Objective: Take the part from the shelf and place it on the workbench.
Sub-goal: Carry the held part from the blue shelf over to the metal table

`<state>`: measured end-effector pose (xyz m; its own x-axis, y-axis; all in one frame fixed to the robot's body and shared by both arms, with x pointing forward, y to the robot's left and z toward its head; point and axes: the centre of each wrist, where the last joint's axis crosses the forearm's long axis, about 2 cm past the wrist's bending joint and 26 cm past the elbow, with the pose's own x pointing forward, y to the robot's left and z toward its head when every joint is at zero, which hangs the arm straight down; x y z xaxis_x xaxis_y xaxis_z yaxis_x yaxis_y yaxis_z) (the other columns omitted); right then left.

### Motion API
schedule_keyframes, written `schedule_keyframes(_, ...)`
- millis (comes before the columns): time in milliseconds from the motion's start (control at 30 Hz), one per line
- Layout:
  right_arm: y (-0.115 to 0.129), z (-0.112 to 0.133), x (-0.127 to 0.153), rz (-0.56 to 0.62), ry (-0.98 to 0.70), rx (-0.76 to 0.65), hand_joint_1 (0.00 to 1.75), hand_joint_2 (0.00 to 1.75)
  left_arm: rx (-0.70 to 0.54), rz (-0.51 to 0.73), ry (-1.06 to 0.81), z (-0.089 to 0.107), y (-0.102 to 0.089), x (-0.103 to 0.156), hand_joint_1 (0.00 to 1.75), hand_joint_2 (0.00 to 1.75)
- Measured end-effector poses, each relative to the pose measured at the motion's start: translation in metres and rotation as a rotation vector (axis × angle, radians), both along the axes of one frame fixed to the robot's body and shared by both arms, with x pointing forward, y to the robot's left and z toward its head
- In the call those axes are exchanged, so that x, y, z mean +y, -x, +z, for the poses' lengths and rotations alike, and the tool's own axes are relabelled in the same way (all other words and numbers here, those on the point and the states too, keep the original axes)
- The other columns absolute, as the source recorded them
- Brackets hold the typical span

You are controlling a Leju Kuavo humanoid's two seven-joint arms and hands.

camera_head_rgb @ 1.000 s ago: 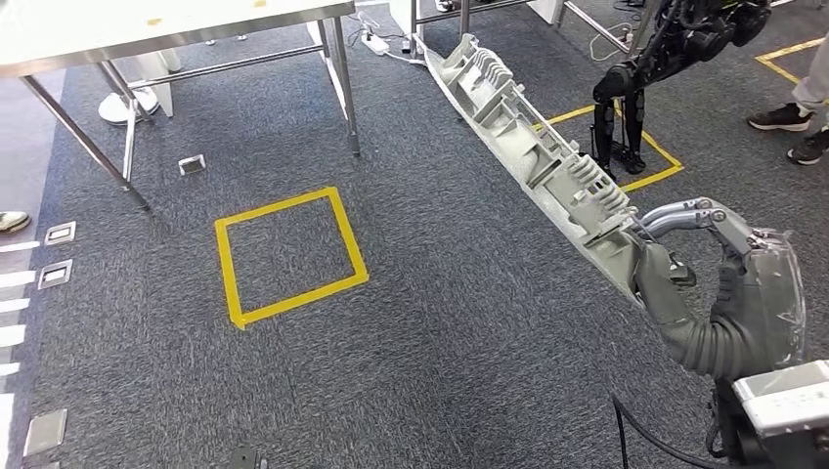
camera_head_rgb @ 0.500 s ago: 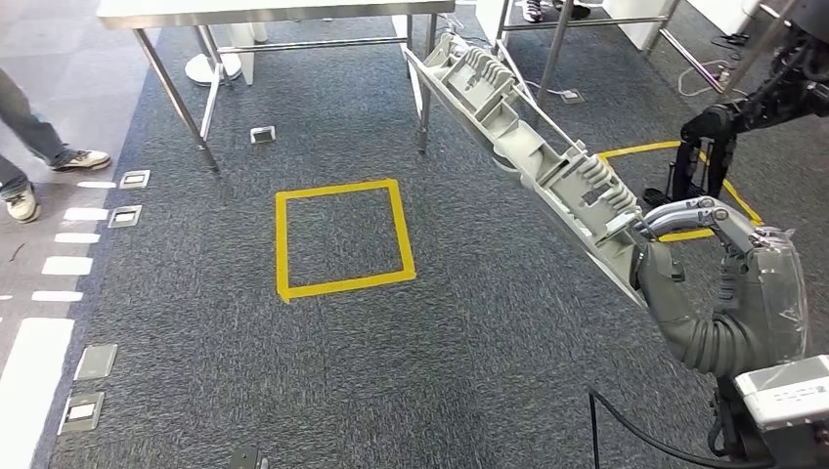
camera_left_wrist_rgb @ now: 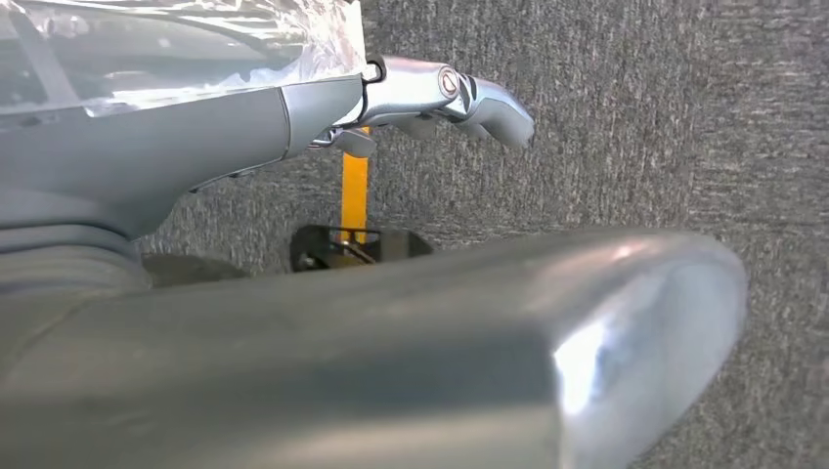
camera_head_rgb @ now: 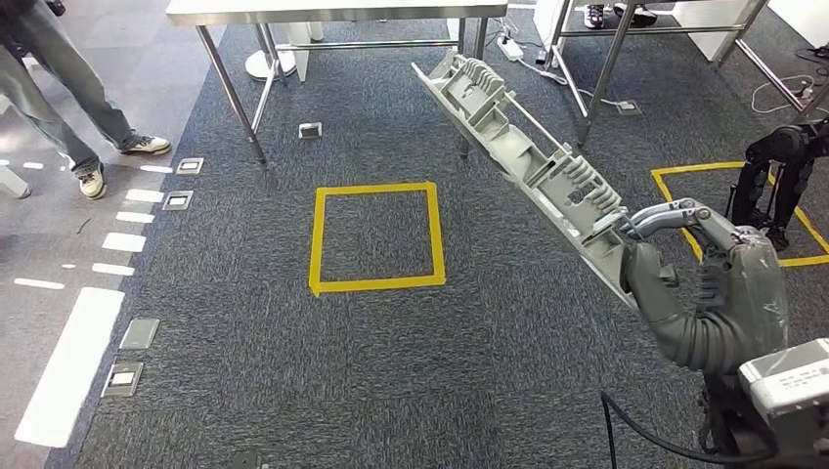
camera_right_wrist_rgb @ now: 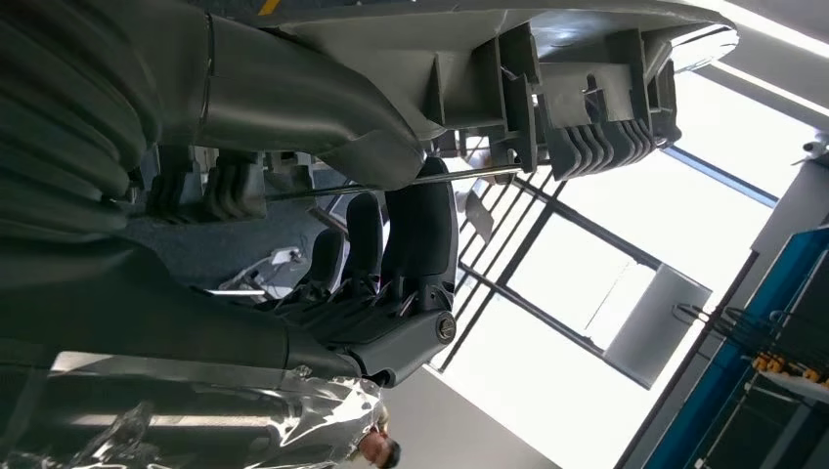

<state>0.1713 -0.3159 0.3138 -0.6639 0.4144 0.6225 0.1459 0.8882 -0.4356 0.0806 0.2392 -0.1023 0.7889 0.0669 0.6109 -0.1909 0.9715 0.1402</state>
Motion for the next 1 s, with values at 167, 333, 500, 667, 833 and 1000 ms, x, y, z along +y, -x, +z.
schedule_keyframes(167, 0.001, -0.004, 0.0, 0.0, -0.013, 0.021, 1.75, 1.75, 0.009, 0.001, 0.006, -0.001, 0.003, 0.001, 0.0, 0.0)
schedule_keyframes(333, 0.0, -0.006, 0.0, -0.004, -0.018, 0.026, 1.75, 1.75, 0.012, 0.002, 0.005, -0.001, 0.004, 0.003, 0.0, 0.0)
schedule_keyframes(500, -0.001, -0.008, -0.001, -0.009, -0.016, 0.035, 1.75, 1.75, 0.018, 0.003, 0.009, -0.001, 0.006, 0.002, 0.0, 0.0)
schedule_keyframes(667, -0.002, -0.01, -0.001, -0.013, -0.014, 0.047, 1.75, 1.75, 0.029, 0.006, 0.013, -0.002, 0.01, 0.001, 0.0, 0.0)
schedule_keyframes(833, -0.002, -0.012, -0.001, -0.016, -0.016, 0.063, 1.75, 1.75, 0.029, 0.006, 0.015, -0.002, 0.008, 0.0, 0.0, 0.0)
schedule_keyframes(1000, -0.003, -0.013, -0.001, -0.018, -0.017, 0.066, 1.75, 1.75, 0.019, 0.006, 0.015, -0.001, 0.003, 0.0, 0.0, 0.0)
